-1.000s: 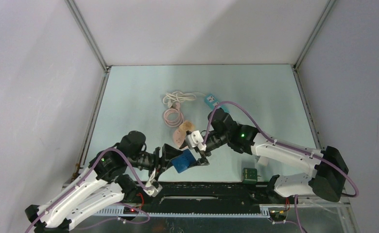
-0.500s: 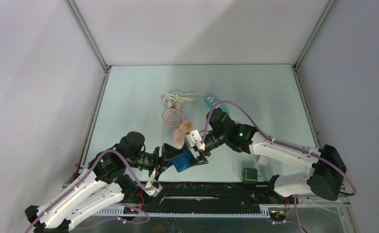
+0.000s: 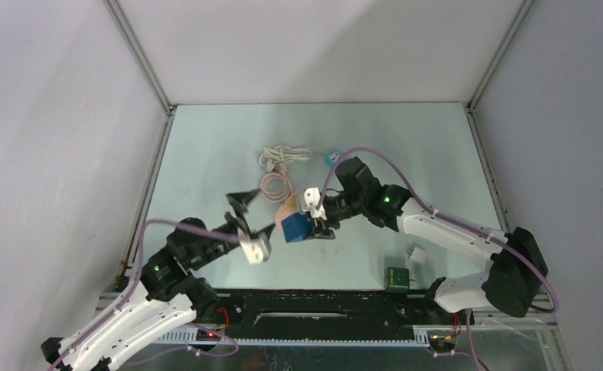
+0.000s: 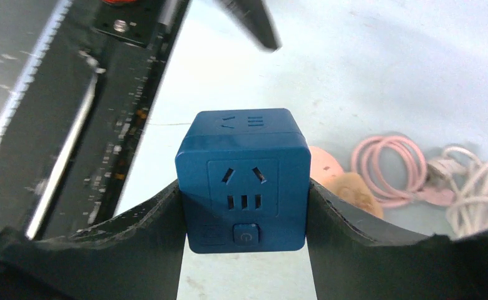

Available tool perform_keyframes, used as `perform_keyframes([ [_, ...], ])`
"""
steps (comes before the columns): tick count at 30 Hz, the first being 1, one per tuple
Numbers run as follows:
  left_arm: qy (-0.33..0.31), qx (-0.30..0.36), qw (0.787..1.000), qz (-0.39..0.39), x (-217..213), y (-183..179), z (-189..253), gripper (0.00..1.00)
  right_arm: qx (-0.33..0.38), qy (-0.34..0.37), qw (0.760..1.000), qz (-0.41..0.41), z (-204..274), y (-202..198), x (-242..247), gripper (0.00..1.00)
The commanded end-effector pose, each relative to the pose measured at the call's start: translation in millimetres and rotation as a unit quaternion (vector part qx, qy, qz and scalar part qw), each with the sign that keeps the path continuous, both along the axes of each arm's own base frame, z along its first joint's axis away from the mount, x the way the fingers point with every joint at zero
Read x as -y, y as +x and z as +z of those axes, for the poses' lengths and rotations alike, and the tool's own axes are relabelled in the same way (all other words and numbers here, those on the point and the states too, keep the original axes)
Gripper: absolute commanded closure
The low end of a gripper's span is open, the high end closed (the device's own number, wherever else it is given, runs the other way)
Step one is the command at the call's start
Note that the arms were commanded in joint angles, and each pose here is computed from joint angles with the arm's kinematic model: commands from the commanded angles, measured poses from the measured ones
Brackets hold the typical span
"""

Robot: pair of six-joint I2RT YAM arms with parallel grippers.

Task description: Insert the plug

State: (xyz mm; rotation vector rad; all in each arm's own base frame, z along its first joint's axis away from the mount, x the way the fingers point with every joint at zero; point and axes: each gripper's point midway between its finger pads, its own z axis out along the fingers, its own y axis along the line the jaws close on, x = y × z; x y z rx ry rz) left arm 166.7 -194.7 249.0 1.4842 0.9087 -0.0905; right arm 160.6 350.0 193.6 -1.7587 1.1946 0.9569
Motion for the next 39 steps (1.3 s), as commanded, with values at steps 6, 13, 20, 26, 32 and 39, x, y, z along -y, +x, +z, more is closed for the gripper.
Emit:
perform_keyframes([
  [6, -0.305, -0.225, 0.794, 0.474, -105.5, 71.1, 14.7, 0.0, 0.094, -0.062, 0.994, -0.005, -4.3, 55.5, -19.6, 1.0],
  [13, -0.335, -0.375, 0.628, 0.594, -147.2, 79.5, -37.4, 0.0, 0.135, -0.105, 0.984, 0.052, -22.9, 56.5, -43.1, 1.0],
  [20, -0.351, -0.43, 0.571, 0.605, -157.3, 79.4, -68.9, 0.0, 0.187, -0.157, 0.964, 0.105, -43.2, 59.7, -57.6, 1.0],
  [26, -0.381, -0.423, 0.56, 0.602, -161.8, 80.7, -69.2, 0.0, 0.21, -0.212, 0.944, 0.141, -56.9, 78.1, -62.9, 1.0],
  [32, -0.395, -0.396, 0.56, 0.612, -172.7, 78.7, -60.2, 0.0, 0.197, -0.236, 0.936, 0.169, -67.2, 91.2, -61.2, 1.0],
  [39, -0.407, -0.399, 0.55, 0.611, -178.4, 82.0, -60.4, 0.0, 0.157, -0.252, 0.938, 0.181, -73.6, 90.5, -49.4, 1.0],
])
